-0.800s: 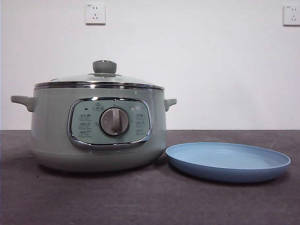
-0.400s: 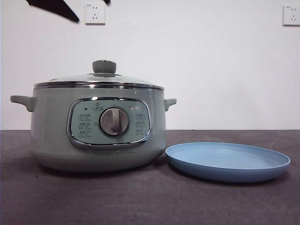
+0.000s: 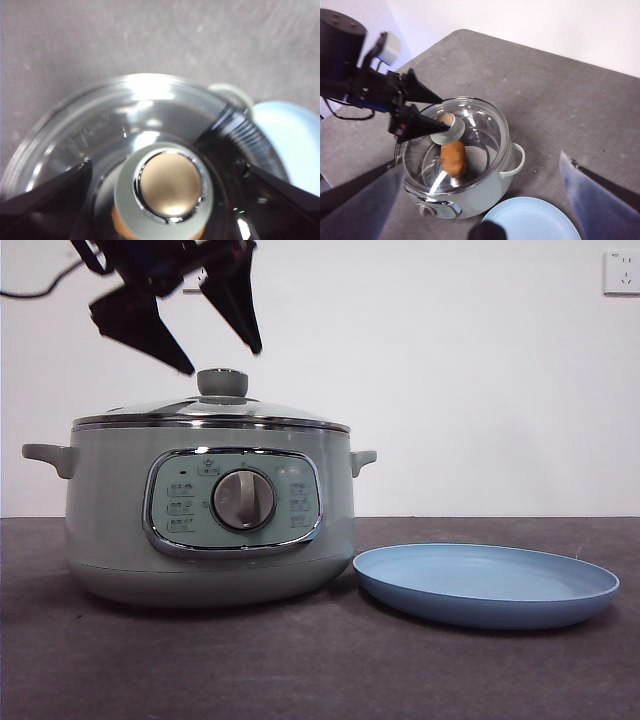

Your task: Take the potato out from the steamer,put the potato on the plate,close the lid

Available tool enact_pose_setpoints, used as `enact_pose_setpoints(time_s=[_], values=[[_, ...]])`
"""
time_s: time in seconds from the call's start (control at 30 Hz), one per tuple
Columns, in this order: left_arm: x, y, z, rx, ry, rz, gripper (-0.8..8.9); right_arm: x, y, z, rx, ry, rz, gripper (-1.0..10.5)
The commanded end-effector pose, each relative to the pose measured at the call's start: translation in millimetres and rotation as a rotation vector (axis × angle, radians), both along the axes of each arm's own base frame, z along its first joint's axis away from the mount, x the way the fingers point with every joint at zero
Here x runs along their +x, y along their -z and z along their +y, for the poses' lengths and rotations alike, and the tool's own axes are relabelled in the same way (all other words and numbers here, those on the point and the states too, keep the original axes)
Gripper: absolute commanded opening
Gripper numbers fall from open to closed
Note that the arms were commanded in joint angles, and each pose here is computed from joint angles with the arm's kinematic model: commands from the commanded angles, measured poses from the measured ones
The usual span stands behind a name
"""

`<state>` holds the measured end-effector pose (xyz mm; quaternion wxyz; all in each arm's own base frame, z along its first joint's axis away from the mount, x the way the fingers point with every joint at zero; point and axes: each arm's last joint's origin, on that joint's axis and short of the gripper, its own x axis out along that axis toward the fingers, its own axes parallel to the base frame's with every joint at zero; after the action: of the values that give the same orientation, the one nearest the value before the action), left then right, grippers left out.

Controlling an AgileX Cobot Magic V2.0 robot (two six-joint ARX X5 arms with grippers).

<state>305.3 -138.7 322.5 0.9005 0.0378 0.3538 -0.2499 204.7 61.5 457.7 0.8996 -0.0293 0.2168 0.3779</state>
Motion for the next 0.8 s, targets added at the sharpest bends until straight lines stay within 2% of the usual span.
enact_pose_setpoints(time_s=[0.03, 0.2, 0.3, 0.37, 0.4, 0.8], values=[[7.5, 11.0, -4.4, 0.023, 0.008, 0.021, 4.75, 0.1, -1.2, 0.3, 0.005, 0.001, -0.002, 6.6], [13.0, 22.6, -7.2, 0.040, 0.008, 0.060, 4.36, 0.1, -1.2, 0.3, 0.005, 0.002, -0.002, 6.6], [12.8, 24.0, -7.1, 0.045, 0.009, 0.071, 1.99, 0.1, -1.2, 0.3, 0.005, 0.002, -0.001, 6.6], [12.9, 23.9, -7.1, 0.049, 0.015, 0.066, 0.08, 0.1, -1.2, 0.3, 0.005, 0.002, -0.002, 6.6], [13.0, 23.8, -7.2, 0.052, 0.018, 0.063, -0.18, 0.1, -1.2, 0.3, 0.005, 0.002, -0.001, 6.6], [13.6, 14.2, -7.5, 0.043, 0.020, 0.042, -0.08, 0.0, -1.2, 0.4, 0.013, 0.002, 0.006, 6.6]])
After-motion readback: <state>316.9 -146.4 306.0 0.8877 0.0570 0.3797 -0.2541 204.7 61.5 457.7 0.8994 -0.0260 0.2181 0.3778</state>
